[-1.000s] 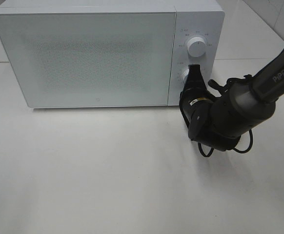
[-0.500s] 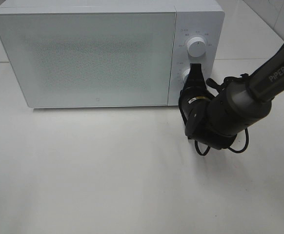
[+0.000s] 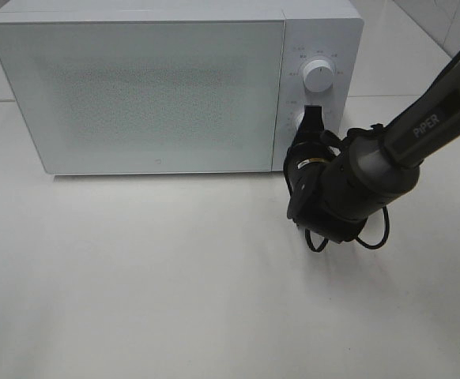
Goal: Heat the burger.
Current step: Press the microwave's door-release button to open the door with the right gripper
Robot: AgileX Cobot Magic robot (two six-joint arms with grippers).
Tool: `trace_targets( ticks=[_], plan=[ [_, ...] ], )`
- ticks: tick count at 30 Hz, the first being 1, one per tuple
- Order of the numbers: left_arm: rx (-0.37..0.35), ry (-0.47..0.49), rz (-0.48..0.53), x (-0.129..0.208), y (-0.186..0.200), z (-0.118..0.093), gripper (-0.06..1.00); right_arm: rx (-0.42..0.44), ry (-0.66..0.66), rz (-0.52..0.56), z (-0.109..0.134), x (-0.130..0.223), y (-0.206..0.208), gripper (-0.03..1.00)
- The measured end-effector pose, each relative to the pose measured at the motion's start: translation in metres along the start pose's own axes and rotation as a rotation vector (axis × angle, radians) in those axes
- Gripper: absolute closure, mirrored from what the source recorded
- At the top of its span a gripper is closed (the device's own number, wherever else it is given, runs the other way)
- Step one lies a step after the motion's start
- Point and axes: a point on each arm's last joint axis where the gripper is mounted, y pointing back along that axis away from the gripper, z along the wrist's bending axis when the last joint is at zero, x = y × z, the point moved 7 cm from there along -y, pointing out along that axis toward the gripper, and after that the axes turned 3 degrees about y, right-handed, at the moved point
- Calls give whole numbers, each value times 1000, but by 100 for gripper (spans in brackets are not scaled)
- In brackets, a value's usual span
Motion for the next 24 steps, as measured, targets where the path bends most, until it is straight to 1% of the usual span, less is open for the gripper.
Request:
trace_targets(
  ticks=[6, 24],
  plan=[
    [0, 0, 0, 0, 0, 0, -4, 10, -10, -34, 0, 0, -7, 95],
    [0, 0, 0, 0, 0, 0, -4, 24, 0, -33, -1, 1, -7, 95]
  ],
)
